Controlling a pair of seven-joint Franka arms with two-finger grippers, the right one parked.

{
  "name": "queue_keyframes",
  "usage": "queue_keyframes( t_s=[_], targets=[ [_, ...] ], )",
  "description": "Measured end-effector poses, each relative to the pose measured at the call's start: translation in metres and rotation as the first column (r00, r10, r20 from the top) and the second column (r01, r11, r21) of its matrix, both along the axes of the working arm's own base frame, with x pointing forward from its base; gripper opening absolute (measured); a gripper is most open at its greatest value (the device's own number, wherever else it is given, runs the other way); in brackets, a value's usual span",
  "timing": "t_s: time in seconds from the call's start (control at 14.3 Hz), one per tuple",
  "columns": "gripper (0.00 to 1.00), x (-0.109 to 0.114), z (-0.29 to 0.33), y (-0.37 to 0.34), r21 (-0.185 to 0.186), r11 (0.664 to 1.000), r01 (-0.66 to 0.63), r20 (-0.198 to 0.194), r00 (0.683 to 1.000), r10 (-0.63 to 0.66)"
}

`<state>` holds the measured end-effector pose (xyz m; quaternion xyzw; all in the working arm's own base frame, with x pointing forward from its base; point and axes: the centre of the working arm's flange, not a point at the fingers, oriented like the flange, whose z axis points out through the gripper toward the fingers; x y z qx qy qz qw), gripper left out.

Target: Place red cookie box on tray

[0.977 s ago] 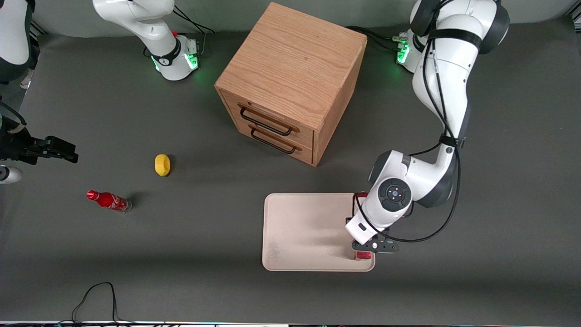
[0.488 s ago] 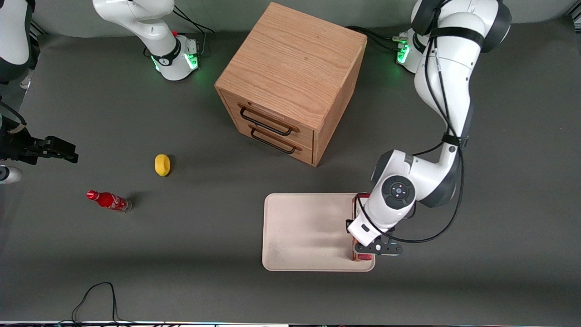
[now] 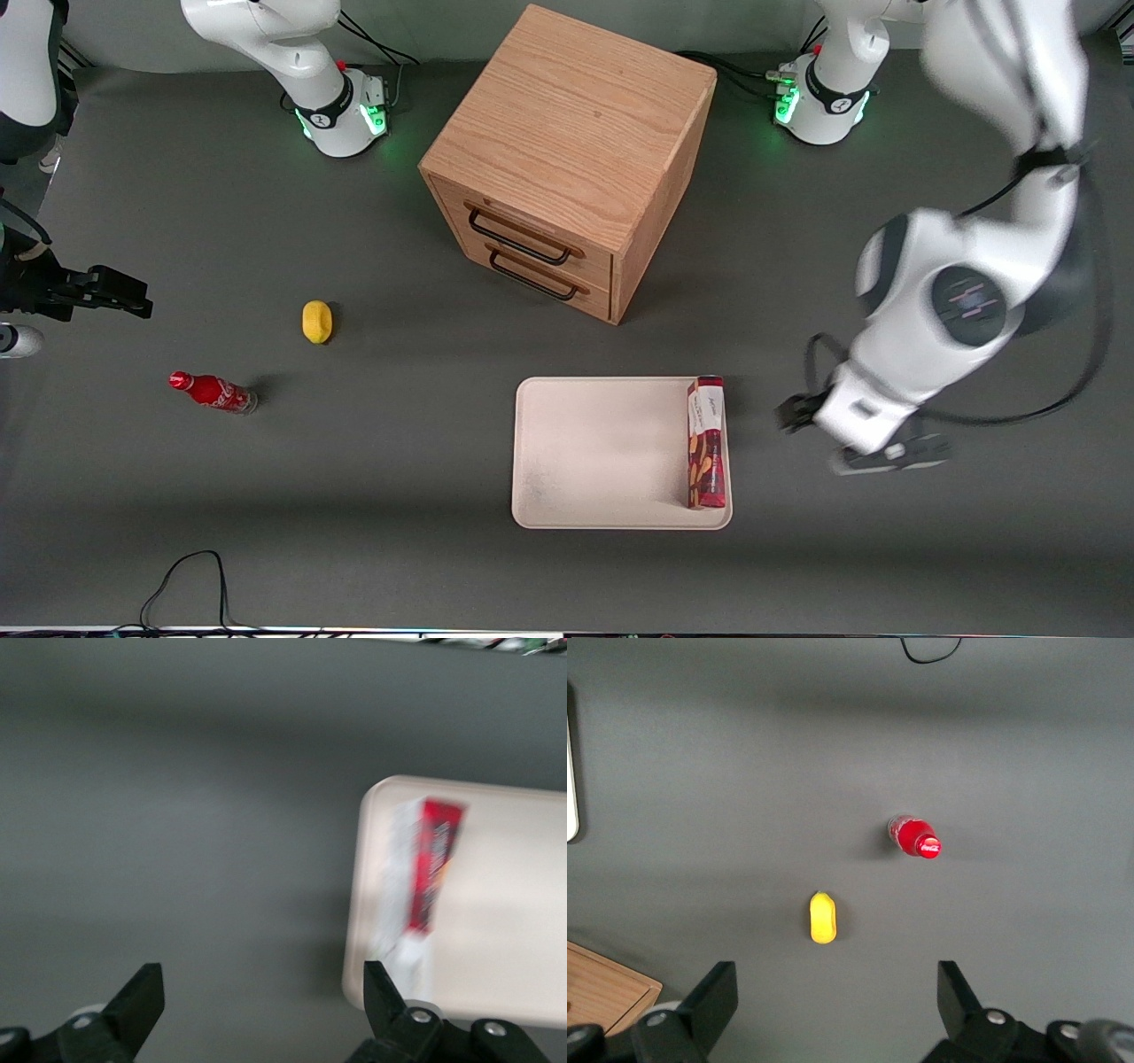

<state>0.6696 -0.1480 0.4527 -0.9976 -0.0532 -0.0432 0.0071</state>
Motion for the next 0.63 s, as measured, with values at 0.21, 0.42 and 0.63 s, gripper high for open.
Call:
queue_keyframes(
  t_s=[0.21,0.42,0.63],
  targets=[
    [1.00,-0.035,0.047,0.071,0.025,0.997,0.073,-0.055,0.996,-0.072],
    [1.00,-0.063,0.062,0.129,0.029,0.996,0.086,-0.060,0.995,-0.084],
    [1.00,-0.092,0.089,0.147,0.013,0.995,0.096,-0.053,0.994,-0.095]
  ],
)
